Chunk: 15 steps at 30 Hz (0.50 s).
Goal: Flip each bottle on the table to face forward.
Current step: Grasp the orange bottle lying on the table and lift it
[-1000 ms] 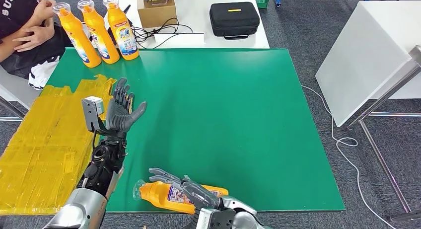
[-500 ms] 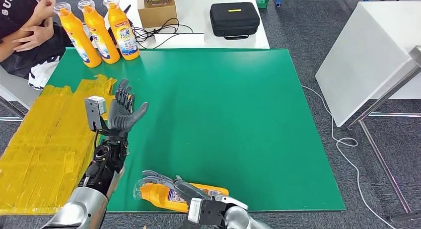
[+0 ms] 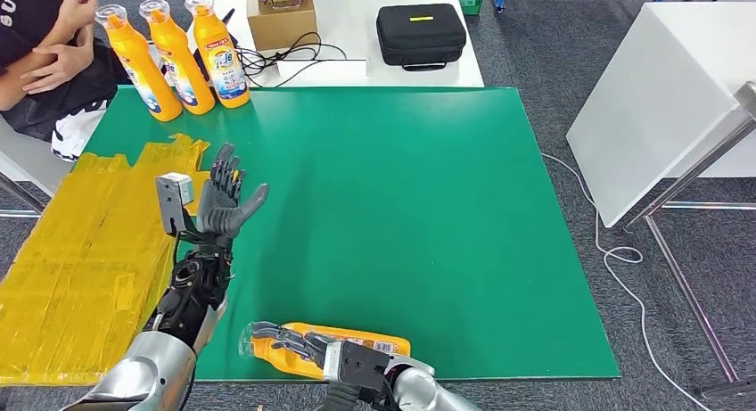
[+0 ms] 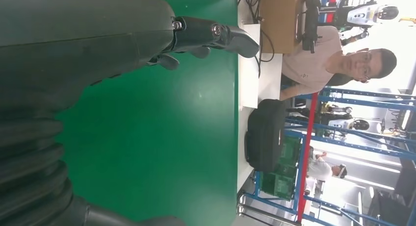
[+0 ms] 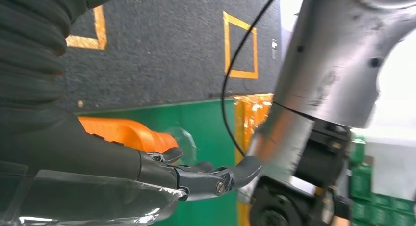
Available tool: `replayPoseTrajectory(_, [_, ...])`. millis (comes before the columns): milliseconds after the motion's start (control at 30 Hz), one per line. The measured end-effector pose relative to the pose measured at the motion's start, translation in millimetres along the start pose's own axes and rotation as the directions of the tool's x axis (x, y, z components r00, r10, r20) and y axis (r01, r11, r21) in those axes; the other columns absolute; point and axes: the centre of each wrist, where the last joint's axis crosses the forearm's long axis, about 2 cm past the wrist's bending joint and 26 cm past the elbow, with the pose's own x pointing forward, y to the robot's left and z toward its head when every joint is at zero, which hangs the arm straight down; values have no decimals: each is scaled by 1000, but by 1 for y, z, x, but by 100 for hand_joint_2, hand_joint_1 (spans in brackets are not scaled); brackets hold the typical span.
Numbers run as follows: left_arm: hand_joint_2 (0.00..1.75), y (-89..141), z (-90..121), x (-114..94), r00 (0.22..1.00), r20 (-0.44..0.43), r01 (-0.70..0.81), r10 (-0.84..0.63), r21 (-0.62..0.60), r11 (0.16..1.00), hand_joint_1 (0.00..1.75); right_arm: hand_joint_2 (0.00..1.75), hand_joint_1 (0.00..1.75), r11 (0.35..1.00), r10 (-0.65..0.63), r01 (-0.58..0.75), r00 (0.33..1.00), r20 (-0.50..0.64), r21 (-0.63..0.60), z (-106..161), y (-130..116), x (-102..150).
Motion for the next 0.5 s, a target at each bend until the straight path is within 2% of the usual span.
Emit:
replayPoseTrajectory(267, [175, 0, 2, -3, 1000, -11, -8, 8, 6, 1000, 0, 175, 0, 1000, -14, 14, 999, -52, -4, -2, 7, -10])
replayPoseTrajectory(500, [175, 1, 3, -4, 1000, -12, -15, 15, 18, 1000, 0, 175, 0, 996, 59, -66, 992, -111, -63, -5, 9, -18])
